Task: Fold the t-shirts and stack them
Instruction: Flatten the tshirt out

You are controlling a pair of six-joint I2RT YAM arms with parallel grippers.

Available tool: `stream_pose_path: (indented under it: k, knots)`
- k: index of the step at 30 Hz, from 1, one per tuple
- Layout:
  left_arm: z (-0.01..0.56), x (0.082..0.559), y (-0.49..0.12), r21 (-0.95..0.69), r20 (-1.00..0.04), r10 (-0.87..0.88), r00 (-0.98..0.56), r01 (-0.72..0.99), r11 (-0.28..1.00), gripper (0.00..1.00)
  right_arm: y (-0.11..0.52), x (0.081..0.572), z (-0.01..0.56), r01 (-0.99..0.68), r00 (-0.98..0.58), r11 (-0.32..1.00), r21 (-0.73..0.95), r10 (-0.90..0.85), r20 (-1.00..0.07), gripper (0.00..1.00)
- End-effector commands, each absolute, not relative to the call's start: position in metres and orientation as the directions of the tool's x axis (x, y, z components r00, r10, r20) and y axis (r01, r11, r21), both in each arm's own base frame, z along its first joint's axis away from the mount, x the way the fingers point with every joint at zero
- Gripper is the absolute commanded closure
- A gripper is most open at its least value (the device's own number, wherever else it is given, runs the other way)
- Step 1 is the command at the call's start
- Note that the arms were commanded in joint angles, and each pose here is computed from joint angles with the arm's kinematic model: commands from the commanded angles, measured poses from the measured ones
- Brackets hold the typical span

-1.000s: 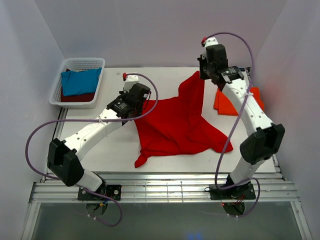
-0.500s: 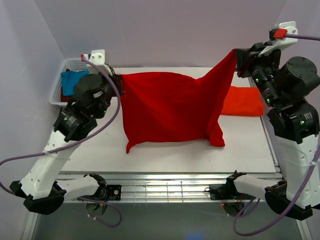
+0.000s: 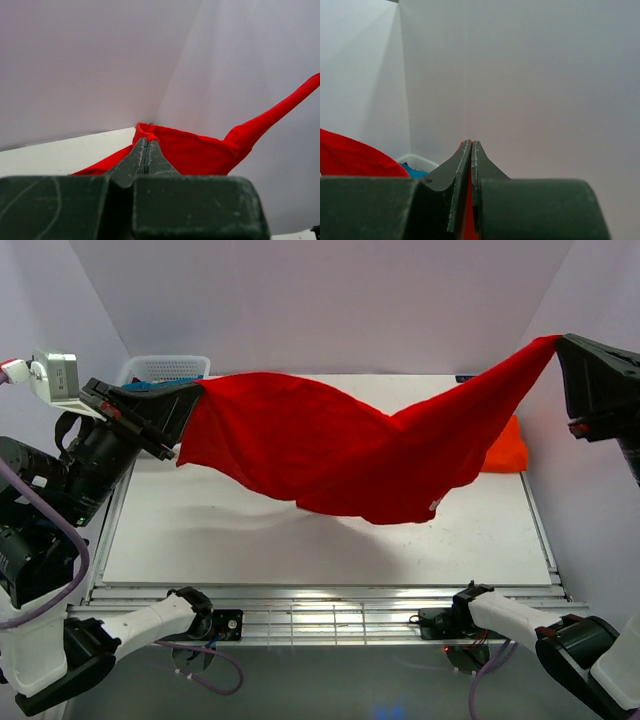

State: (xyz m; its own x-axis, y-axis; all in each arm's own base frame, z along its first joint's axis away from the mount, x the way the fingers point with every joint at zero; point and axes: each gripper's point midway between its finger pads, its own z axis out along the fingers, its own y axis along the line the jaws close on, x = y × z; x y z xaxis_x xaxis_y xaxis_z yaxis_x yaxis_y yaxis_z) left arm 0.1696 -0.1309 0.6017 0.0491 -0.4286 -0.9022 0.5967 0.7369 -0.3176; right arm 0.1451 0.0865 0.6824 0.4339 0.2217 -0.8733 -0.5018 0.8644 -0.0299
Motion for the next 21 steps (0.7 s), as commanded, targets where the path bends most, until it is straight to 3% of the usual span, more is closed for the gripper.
stream_pose_path:
  k: [1,6,10,16,21]
  knots:
    - [0.602,0.155,-0.152,-0.320,-0.907,-0.420,-0.026,0.690,0.649,1.00,0.089,0.114,0.702,-0.571,0.486,0.819,-0.054,0.284,-0.826,0.92]
    - [0.625,0.136,-0.145,-0.310,-0.889,-0.458,0.003,0.732,0.607,1.00,0.094,0.097,0.713,-0.623,0.501,0.780,-0.061,0.337,-0.797,0.92]
    - [0.608,0.161,-0.144,-0.326,-0.901,-0.433,0.001,0.657,0.680,1.00,0.102,0.127,0.702,-0.610,0.458,0.792,-0.027,0.325,-0.827,0.92]
    - [0.510,0.253,-0.162,-0.284,-0.959,-0.263,-0.110,0.417,0.863,1.00,0.129,0.234,0.636,-0.526,0.274,0.849,0.041,0.215,-0.937,0.92]
    - [0.412,0.334,-0.177,-0.132,-0.963,-0.079,-0.258,0.197,0.972,1.00,0.156,0.340,0.563,-0.432,0.099,0.900,0.062,0.115,-0.988,0.92]
